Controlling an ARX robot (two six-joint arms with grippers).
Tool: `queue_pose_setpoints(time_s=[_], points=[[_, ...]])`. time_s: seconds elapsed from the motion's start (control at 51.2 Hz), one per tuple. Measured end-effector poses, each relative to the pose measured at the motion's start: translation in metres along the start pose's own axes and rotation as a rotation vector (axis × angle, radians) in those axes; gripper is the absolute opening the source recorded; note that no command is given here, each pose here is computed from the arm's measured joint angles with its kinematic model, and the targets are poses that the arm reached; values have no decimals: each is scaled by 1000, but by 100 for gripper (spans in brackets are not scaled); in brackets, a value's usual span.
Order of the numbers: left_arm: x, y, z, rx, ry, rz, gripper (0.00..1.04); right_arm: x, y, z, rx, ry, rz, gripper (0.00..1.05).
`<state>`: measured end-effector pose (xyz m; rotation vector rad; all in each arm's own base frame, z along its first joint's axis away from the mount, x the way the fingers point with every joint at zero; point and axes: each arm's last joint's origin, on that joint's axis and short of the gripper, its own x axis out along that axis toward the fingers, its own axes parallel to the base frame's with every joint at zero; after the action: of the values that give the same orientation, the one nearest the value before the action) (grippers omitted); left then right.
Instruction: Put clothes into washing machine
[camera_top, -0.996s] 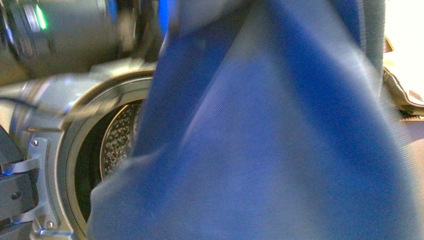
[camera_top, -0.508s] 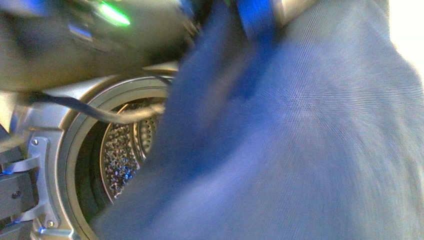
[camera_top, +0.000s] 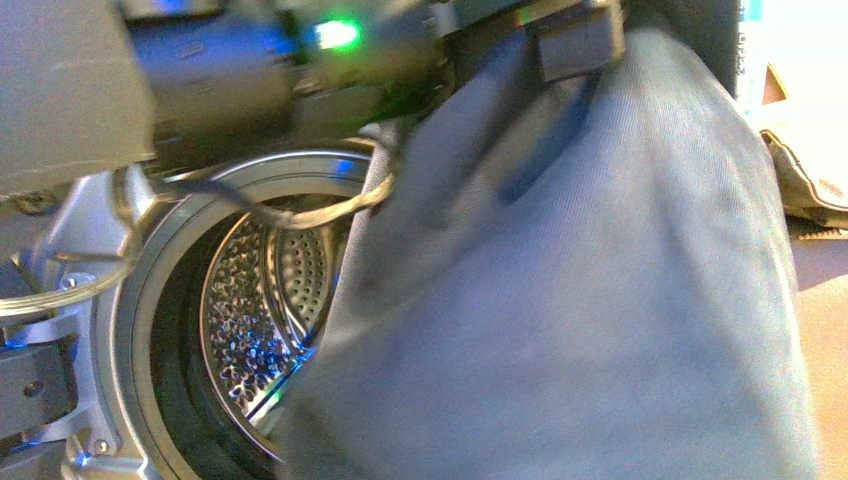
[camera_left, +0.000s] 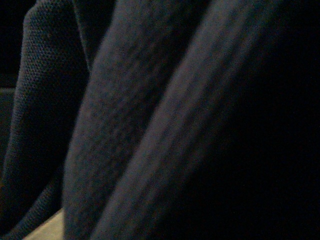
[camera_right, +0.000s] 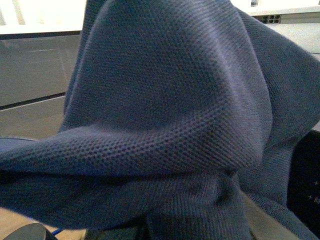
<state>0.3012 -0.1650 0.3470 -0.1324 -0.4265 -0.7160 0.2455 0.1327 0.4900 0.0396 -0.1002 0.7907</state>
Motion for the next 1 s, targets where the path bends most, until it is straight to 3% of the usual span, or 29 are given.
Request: queue_pose_setpoints(time_s=[0.215,0.449,0.586,0.781,0.996], points=[[-5,14,-4,26,18,34,41,-1,0,1,-1,-3,4,54],[-18,32,-31,77,109,86,13,-1,1,1,-1,-4,4,81],[-26,44,-58,124,194,86,8,-1,1,1,-1,-5,4,99],[-33,61,-86,212,296,118,8,-2,1,2,1,-7,4,97],[-52,102,-143,240,494,299,8,-2,1,2,1,-9,5,97]])
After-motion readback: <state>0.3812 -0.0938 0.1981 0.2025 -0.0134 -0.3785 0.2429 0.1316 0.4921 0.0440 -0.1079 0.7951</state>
